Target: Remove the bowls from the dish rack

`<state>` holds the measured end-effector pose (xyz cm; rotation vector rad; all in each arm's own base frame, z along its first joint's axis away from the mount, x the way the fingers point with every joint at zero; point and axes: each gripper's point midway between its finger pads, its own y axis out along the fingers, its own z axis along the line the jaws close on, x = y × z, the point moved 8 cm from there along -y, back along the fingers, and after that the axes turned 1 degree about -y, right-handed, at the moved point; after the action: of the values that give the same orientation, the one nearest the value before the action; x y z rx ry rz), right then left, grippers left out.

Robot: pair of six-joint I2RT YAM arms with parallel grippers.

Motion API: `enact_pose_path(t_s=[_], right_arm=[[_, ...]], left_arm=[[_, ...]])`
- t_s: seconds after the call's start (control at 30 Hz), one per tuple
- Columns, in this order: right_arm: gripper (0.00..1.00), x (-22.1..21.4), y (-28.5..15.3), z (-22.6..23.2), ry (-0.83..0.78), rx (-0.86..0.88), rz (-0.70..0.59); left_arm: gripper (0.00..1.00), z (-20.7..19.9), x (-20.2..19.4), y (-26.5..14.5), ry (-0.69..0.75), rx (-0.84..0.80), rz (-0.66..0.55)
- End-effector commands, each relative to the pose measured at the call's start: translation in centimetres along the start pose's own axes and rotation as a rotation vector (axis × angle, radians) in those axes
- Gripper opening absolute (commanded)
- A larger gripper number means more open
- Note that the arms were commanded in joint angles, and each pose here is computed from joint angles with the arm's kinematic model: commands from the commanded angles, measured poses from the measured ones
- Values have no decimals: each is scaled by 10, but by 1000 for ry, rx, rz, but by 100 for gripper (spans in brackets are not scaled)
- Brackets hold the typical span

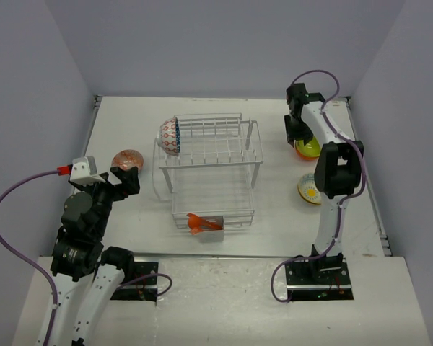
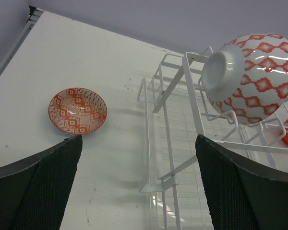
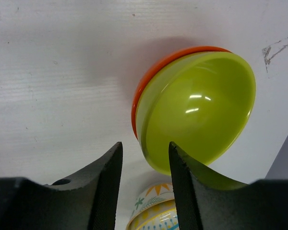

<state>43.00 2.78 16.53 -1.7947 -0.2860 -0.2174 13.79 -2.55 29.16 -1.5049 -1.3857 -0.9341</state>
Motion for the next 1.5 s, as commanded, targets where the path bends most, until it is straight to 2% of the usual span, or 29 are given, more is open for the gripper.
enact_pose_path(t_s=[0.0,0.13,0.17,0.3,0.33,0.4,0.43,0.5,0.53,0.57,0.6,0.63,0.67,0.7,0.73,0.8,0.83,0.87,0.9,0.93,1.0,1.07,1.1,1.17,1.2,1.23,1.47], right_arm=[[45,3,-34,-1,-6,-27,-55],[43,4,-66,1,9,8,-133],[39,4,-72,3,8,20,-151],[33,-1,-115,3,45,86,-257],[33,-3,-140,3,61,145,-341],[34,-11,-160,6,72,217,-413],[36,-15,-199,4,101,281,-566],[53,-31,-221,17,95,425,-667],[68,-40,-270,18,118,525,-881],[99,-57,-260,31,98,603,-883],[99,-65,-273,35,111,670,-950],[99,-66,-294,39,193,799,-1054],[99,-92,-291,47,183,939,-1054],[99,-92,-316,51,253,1131,-1156],[99,-108,-305,65,211,1280,-1093],[99,-114,-320,82,190,1499,-1047],[99,-113,-329,90,163,1538,-1026],[99,-102,-322,106,172,1523,-974],[99,-108,-324,130,110,1531,-916],[99,-102,-342,137,79,1554,-927],[99,-93,-330,173,47,1550,-801],[99,-86,-337,189,37,1550,-793],[99,-85,-325,209,28,1514,-745],[99,-80,-332,222,5,1502,-753],[99,-79,-321,238,-11,1478,-707],[95,-76,-328,242,-27,1493,-715],[86,-67,-314,266,-47,1453,-663]], left_arm=[[100,-3,5,-2,14,-25,-23],[100,-3,5,-2,14,-25,-23],[100,-3,5,-1,14,-23,-22],[100,-3,6,-1,13,-19,-23],[100,-2,6,-1,13,-15,-25],[100,-1,5,0,11,-6,-24],[100,-1,5,0,10,2,-24],[100,0,6,0,6,13,-25],[100,1,6,0,5,24,-26],[100,1,6,0,3,29,-28],[100,2,6,0,0,35,-28],[100,2,6,0,-1,41,-29],[100,3,6,1,-1,46,-25],[100,3,5,1,-2,53,-25],[100,3,5,2,-2,56,-21],[100,4,5,3,-4,65,-20],[100,4,5,2,-5,68,-21],[100,5,5,2,-8,72,-21],[100,5,5,2,-9,80,-23],[100,5,6,2,-12,80,-28],[100,6,6,1,-14,80,-31],[100,6,6,0,-17,79,-34],[100,6,6,0,-17,78,-37],[100,6,5,1,-16,77,-32],[100,5,5,1,-15,69,-30],[100,5,4,2,-12,68,-25],[100,3,3,4,-6,56,-13]])
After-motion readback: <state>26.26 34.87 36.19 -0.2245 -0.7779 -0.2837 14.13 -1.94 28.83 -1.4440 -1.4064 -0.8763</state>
